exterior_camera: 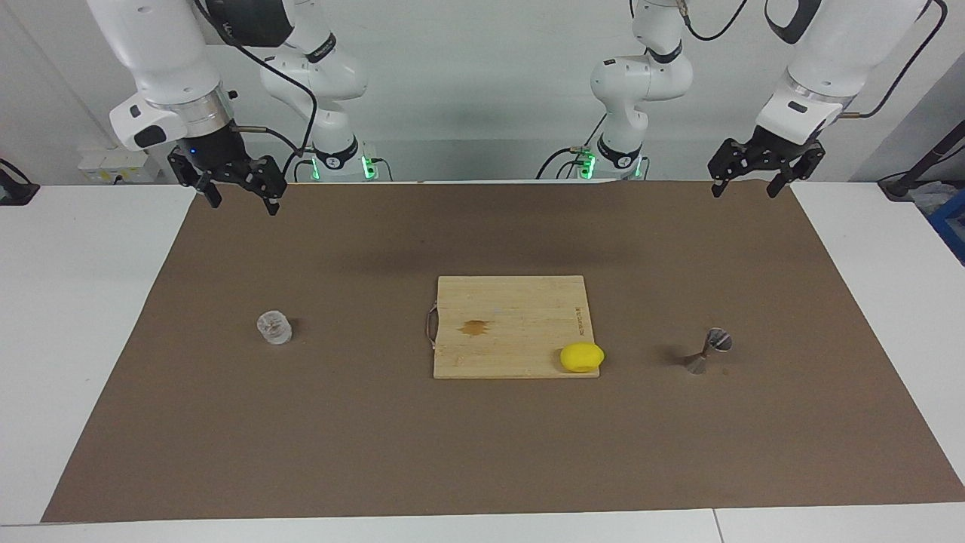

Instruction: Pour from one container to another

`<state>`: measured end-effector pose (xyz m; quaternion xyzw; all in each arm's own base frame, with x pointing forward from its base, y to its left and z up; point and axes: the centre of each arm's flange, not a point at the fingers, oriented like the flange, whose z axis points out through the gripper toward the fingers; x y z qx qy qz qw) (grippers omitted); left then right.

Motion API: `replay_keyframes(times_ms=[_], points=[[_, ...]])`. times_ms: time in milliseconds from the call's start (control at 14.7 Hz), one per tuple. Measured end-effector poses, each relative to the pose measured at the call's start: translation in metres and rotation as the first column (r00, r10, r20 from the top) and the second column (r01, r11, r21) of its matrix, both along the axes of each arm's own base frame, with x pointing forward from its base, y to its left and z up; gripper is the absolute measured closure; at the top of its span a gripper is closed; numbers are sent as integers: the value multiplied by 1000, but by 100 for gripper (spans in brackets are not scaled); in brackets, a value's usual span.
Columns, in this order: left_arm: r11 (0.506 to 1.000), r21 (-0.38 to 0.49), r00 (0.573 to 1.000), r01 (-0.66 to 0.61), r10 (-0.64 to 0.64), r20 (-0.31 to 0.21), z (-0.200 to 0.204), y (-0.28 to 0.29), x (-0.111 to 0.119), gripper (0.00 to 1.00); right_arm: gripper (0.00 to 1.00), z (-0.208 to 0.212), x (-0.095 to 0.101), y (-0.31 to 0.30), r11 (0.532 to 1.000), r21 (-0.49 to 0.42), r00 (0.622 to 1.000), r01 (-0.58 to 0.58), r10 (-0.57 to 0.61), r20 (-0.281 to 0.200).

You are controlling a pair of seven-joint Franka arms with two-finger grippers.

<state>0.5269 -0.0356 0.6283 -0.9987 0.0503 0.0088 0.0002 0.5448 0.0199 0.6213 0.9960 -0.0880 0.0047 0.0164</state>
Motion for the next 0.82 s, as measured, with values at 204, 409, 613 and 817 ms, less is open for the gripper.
replay_keyframes(times_ms=[204, 409, 613, 817], points=[[1000, 0, 1000, 1, -1, -5, -4, -1, 0, 0, 0, 0, 0, 0, 1000, 0, 1000, 0, 0, 0], [1000, 0, 1000, 3, -3, -5, -4, -1, 0, 0, 0, 0, 0, 0, 1000, 0, 1000, 0, 0, 0], [1000, 1, 1000, 17, -17, -18, -10, -9, -1, 0, 0, 0, 0, -1, 1000, 0, 1000, 1, -1, 0], [1000, 5, 997, 3, -2, -75, -24, -3, -6, 0, 0, 0, 0, -2, 1000, 0, 1000, 3, -3, 0]])
